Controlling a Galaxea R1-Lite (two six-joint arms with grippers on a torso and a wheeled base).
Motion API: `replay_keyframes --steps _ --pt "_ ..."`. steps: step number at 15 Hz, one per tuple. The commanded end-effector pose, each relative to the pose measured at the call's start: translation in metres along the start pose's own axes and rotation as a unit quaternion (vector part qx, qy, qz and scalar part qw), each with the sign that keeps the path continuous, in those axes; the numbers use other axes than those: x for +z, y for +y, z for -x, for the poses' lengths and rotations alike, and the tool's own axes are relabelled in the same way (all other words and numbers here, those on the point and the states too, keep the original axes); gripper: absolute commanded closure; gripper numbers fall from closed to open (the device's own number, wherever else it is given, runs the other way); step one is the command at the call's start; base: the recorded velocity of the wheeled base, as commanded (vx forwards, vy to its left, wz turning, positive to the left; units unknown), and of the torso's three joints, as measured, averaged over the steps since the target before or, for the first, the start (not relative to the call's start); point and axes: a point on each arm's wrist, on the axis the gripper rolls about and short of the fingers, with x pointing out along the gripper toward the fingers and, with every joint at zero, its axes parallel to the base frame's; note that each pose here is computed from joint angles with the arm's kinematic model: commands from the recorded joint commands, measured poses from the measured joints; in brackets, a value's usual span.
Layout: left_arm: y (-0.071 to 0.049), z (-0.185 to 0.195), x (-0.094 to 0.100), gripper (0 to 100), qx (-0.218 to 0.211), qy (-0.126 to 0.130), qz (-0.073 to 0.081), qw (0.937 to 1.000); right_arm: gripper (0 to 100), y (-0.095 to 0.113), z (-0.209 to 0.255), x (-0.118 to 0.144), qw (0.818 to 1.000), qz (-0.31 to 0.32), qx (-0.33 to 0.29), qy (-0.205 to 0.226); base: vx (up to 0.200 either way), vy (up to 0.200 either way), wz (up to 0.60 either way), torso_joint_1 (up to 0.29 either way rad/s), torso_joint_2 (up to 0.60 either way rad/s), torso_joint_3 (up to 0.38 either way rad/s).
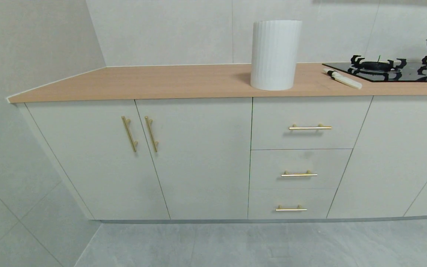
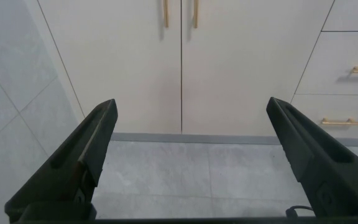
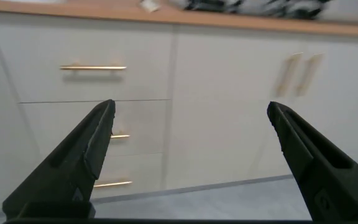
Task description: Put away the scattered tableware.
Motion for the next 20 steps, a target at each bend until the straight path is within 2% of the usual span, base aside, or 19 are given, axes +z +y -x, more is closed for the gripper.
replay_keyframes --steps 1,3,6,8,9,10,11,15,20 --pt "0.000 0.000 0.000 0 0.000 0.001 0.000 1.0000 0 -0.022 0.060 -0.024 0.996 0.018 -0.069 -0.050 0.000 0.000 0.00 0.000 0.00 0.000" --pt "0.000 0.000 0.000 0 0.000 0.001 0.000 1.0000 0 -0.020 0.064 -0.036 0.995 0.025 -0.089 -0.035 0.000 0.000 0.00 0.000 0.00 0.000" --pt "0.000 0.000 0.000 0 0.000 0.001 0.000 1.0000 0 -0.016 0.072 -0.050 0.995 0.032 -0.081 -0.051 0.000 0.000 0.00 0.000 0.00 0.000" --pt "0.000 0.000 0.000 0 0.000 0.000 0.000 1.0000 0 -0.013 0.069 -0.063 0.997 0.032 -0.069 -0.028 0.000 0.000 0.00 0.000 0.00 0.000" --pt "0.000 0.000 0.000 0 0.000 0.001 0.000 1.0000 0 -0.010 0.068 -0.069 0.999 0.008 -0.023 -0.024 0.000 0.000 0.00 0.000 0.00 0.000" --pt "0.000 0.000 0.000 0 0.000 0.001 0.000 1.0000 0 -0.005 0.068 -0.075 0.997 -0.034 0.063 -0.004 0.000 0.000 0.00 0.000 0.00 0.000" --pt "0.000 0.000 0.000 0 0.000 0.000 0.000 1.0000 0 -0.003 0.068 -0.076 0.994 -0.056 0.095 0.001 0.000 0.000 0.00 0.000 0.00 0.000" --pt "0.000 0.000 0.000 0 0.000 0.001 0.000 1.0000 0 0.000 0.070 -0.090 0.987 -0.066 0.131 0.070 0.000 0.000 0.00 0.000 0.00 0.000" --pt "0.000 0.000 0.000 0 0.000 0.001 0.000 1.0000 0 0.000 0.070 -0.091 0.987 -0.066 0.132 0.070 0.000 0.000 0.00 0.000 0.00 0.000"
